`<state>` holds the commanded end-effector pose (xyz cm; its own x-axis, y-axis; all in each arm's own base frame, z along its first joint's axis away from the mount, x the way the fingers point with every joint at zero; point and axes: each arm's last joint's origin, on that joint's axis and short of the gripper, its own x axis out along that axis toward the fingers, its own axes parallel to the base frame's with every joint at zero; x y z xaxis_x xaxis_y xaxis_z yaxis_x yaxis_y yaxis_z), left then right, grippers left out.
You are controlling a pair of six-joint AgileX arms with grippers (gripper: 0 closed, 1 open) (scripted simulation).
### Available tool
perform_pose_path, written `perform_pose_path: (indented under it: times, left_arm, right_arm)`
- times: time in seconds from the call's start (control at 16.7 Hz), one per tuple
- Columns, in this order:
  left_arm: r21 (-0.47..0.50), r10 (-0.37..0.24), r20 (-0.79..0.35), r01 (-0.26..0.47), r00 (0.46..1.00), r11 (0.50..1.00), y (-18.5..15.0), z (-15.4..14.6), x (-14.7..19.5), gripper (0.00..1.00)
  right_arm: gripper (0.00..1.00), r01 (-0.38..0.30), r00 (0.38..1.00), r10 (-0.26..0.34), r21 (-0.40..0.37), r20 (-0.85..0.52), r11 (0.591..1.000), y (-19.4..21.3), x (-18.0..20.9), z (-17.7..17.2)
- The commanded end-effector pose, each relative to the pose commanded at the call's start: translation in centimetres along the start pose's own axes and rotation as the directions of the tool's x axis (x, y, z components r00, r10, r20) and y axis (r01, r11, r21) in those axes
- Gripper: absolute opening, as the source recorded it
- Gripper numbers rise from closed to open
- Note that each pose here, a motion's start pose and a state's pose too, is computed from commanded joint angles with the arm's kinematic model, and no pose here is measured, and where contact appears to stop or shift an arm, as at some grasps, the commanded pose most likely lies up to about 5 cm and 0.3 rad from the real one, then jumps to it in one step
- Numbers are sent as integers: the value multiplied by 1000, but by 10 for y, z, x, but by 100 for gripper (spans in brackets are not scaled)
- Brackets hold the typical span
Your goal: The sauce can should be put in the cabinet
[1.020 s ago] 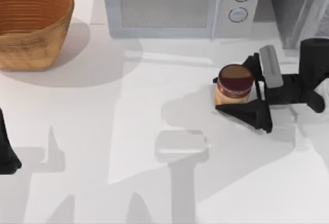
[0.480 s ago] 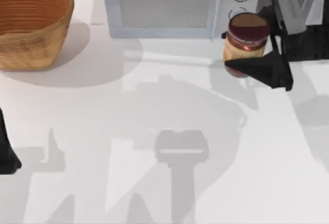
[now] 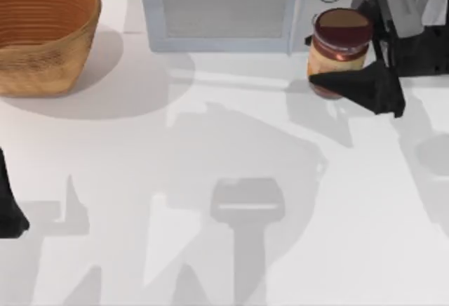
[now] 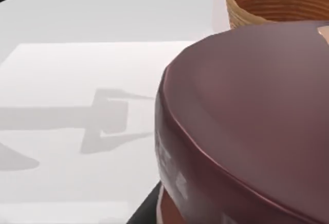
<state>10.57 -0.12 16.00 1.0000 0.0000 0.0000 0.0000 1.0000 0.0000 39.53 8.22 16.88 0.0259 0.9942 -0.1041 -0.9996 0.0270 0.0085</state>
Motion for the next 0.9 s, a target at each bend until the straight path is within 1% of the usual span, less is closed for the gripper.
perform_pose_path:
  times: [0.12, 0.24, 0.36, 0.48, 0.6, 0.66, 0.78, 0.9]
  left_arm:
    - [0, 0, 0, 0, 1000, 1000, 0, 0, 0, 100]
    - [0, 0, 0, 0, 1000, 1000, 0, 0, 0, 100]
    - [0, 0, 0, 0, 1000, 1000, 0, 0, 0, 100]
    - [0, 0, 0, 0, 1000, 1000, 0, 0, 0, 100]
    - [0, 0, 0, 0, 1000, 1000, 0, 0, 0, 100]
    - [0, 0, 0, 0, 1000, 1000, 0, 0, 0, 100]
    - [0, 0, 0, 0, 1000, 1000, 0, 0, 0, 100]
    - [0, 0, 0, 0, 1000, 1000, 0, 0, 0, 100]
  right_arm:
    - [0, 51, 999, -50, 19, -20, 999, 7, -7, 8]
    - [0, 136, 990, -134, 36, -51, 990, 21, -19, 23]
    - [0, 247, 966, -243, 41, -83, 968, 43, -33, 44]
    - [0, 376, 923, -370, 38, -109, 926, 72, -47, 65]
    - [0, 513, 854, -505, 32, -126, 858, 108, -61, 82]
    - [0, 581, 809, -573, 31, -130, 814, 128, -66, 87]
    - [0, 708, 703, -699, 32, -130, 706, 167, -76, 90]
    - [0, 814, 579, -807, 37, -116, 579, 205, -83, 83]
